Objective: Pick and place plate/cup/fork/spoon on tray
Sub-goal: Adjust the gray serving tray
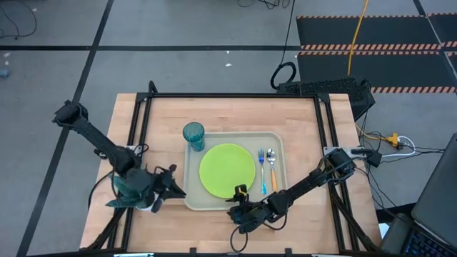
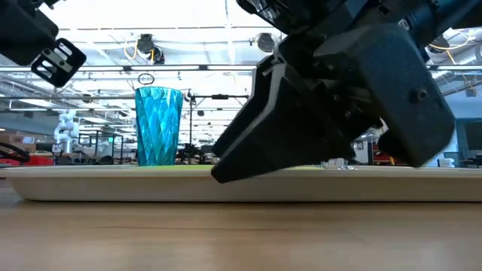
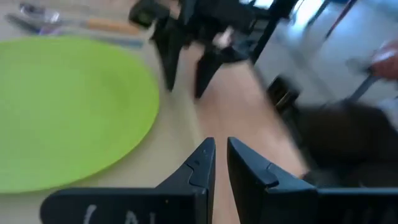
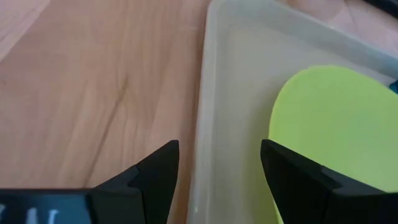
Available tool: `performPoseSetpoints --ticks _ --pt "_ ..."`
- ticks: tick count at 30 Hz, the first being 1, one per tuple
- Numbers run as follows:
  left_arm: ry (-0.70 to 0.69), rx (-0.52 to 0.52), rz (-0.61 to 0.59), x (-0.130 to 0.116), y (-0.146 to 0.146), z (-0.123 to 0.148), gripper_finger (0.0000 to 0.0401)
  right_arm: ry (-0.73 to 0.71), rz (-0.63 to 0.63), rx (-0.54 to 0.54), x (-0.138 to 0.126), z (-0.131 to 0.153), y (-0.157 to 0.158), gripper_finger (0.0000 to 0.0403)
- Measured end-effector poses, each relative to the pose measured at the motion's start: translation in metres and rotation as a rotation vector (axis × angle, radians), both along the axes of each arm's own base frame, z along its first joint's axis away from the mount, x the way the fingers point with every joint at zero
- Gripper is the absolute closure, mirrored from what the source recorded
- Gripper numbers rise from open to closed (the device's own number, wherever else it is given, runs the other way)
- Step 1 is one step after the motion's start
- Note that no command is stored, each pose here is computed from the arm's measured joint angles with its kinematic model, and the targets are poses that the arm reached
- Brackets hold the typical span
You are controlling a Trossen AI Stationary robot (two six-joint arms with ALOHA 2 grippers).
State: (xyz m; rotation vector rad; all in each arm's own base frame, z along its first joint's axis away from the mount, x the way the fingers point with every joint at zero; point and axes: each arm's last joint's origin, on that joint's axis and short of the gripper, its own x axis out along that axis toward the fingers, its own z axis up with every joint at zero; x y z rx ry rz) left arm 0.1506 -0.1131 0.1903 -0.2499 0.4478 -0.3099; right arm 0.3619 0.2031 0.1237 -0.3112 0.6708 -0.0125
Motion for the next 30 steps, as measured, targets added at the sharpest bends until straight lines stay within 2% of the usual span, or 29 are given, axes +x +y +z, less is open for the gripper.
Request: performPoseSetpoints --ticks 4,8,13,17,20,24,27,30 --pt "0.125 0.115 0.030 0.007 0.000 0.001 0.0359 -0.040 0.000 0.025 0.003 0.003 0.002 0.0184" --pt "0.167 0.186 0.050 0.009 0.007 0.017 0.0359 -0.063 0.001 0.039 0.004 0.005 0.003 0.0184" --pt "0.166 0.197 0.103 0.012 0.016 0.062 0.0359 -0.078 0.001 0.061 0.002 0.006 0.007 0.0184" --pt "0.275 0.272 0.147 0.016 0.015 0.096 0.0359 -0.078 0.002 0.068 0.001 0.006 0.009 0.0184" --pt "0.401 0.341 0.135 0.028 0.006 0.115 0.0359 -0.070 0.004 0.062 0.000 0.006 0.009 0.0184" --pt "0.500 0.361 0.094 0.055 -0.014 0.137 0.0359 -0.040 0.019 0.014 0.000 0.003 0.006 0.0184" --pt "0.551 0.332 0.090 0.080 -0.032 0.140 0.0359 -0.007 -0.006 -0.061 -0.003 0.001 0.002 0.0184" --pt "0.636 0.260 0.120 0.103 -0.049 0.129 0.0359 0.016 -0.033 -0.131 -0.006 0.002 -0.002 0.0184"
